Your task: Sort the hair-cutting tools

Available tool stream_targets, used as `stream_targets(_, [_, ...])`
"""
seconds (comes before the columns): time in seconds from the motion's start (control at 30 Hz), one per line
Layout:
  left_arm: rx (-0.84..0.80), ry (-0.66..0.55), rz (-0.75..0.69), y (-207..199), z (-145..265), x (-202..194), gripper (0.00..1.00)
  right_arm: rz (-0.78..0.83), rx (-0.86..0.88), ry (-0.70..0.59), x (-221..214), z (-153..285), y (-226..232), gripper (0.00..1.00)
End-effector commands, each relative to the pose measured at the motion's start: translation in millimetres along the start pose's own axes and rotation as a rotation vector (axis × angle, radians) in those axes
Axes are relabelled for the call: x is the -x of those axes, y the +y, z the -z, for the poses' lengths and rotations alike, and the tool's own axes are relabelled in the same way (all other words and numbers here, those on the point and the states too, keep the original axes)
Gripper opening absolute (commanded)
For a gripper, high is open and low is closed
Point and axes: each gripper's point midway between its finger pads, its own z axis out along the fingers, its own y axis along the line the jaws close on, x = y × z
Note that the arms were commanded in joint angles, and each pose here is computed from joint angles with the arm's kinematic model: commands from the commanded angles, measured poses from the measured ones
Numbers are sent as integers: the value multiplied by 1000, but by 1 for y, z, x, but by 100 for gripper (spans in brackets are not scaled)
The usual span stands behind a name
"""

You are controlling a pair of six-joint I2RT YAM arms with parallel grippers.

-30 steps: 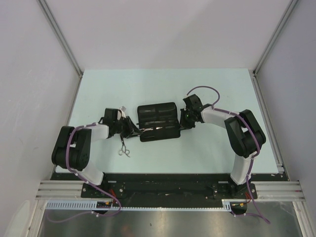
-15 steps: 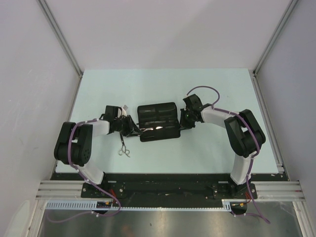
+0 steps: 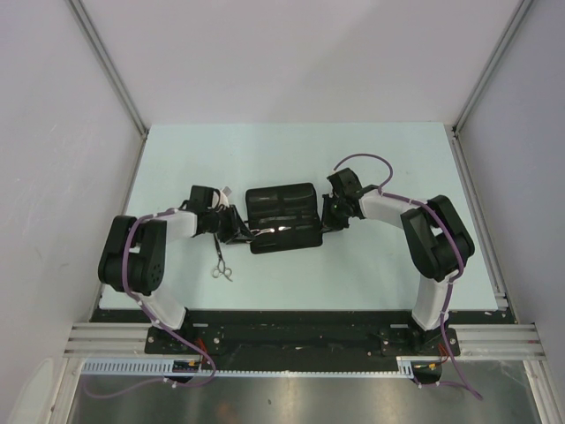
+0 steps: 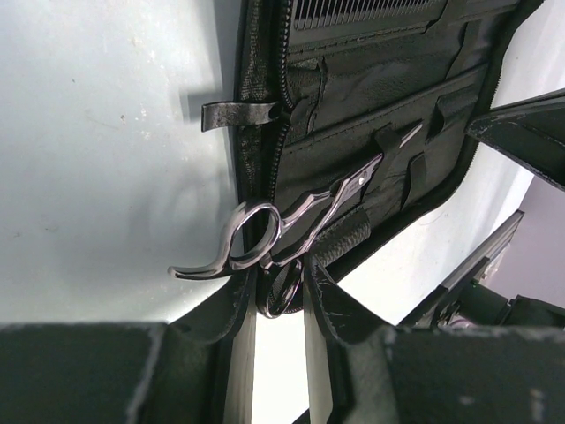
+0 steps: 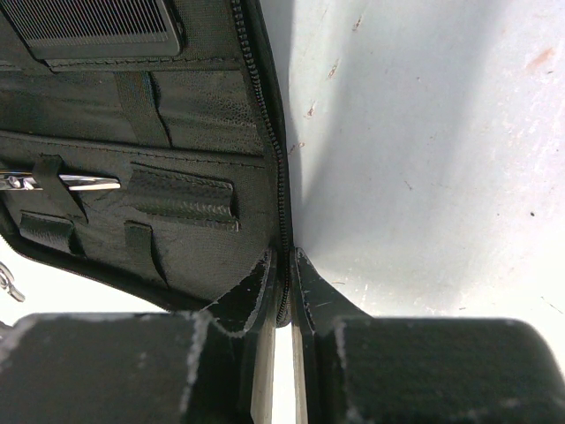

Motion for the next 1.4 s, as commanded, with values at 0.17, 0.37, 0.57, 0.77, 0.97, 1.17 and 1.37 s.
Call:
stream_targets(0.17, [46, -108, -128, -25, 10, 19, 60, 5, 2, 61, -19, -21, 1, 11])
stream_targets(0.37, [72, -191, -120, -33, 29, 26, 64, 7, -1, 63, -20, -22, 0, 11])
stream_targets(0.57, [118, -212, -86, -28, 35, 25, 53, 8, 1, 62, -20, -22, 0, 11])
stream_targets(0.77, [190, -199, -70, -13, 35, 20, 42, 10, -3, 64, -20, -22, -1, 11])
stream_targets(0.97, [205, -185, -67, -10, 30, 18, 32, 10, -5, 64, -20, -22, -1, 11])
stream_targets(1.17, [260, -191, -66, 0, 30, 15, 32, 8, -4, 66, -21, -23, -2, 10])
stream_targets(1.37, [297, -152, -79, 7, 21, 7, 31, 9, -6, 66, -21, -23, -2, 10])
